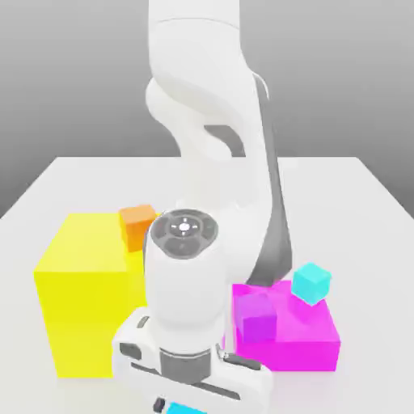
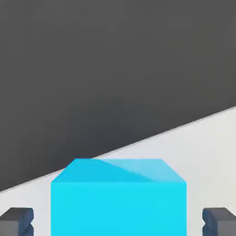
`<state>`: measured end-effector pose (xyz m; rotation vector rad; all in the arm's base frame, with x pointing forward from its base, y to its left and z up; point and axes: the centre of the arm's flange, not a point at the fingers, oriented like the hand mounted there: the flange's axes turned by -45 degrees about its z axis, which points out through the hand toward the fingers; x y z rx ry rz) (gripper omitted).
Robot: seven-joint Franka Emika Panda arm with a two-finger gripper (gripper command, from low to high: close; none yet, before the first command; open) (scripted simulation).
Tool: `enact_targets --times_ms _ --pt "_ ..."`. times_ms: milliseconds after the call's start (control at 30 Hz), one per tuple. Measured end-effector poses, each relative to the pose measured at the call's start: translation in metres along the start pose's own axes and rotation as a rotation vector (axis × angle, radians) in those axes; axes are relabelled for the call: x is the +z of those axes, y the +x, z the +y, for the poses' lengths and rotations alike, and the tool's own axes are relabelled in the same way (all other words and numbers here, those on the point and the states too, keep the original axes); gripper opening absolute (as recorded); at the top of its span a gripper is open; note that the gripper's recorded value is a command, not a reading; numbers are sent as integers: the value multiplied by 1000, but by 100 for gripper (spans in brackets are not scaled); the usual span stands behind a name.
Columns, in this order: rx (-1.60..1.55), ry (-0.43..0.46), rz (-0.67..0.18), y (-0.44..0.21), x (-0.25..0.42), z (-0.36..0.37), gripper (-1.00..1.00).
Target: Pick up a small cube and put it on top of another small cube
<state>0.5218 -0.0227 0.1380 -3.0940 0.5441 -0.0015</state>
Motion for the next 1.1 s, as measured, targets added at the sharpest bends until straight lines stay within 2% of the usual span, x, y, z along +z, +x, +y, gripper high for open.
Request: enact_targets --times_ms 133,300,800,967,1000,1100 --pt "0 0 0 0 1 0 -100" --pt "-17 1 -1 -3 -58 -2 -100" --pt "-659 3 -2 -139 -176 -47 -100" --pt "-703 1 -2 -148 -127 -48 -100" --pt "-703 1 -2 -148 -119 -48 100" --pt "-703 1 -2 -148 -119 -48 100"
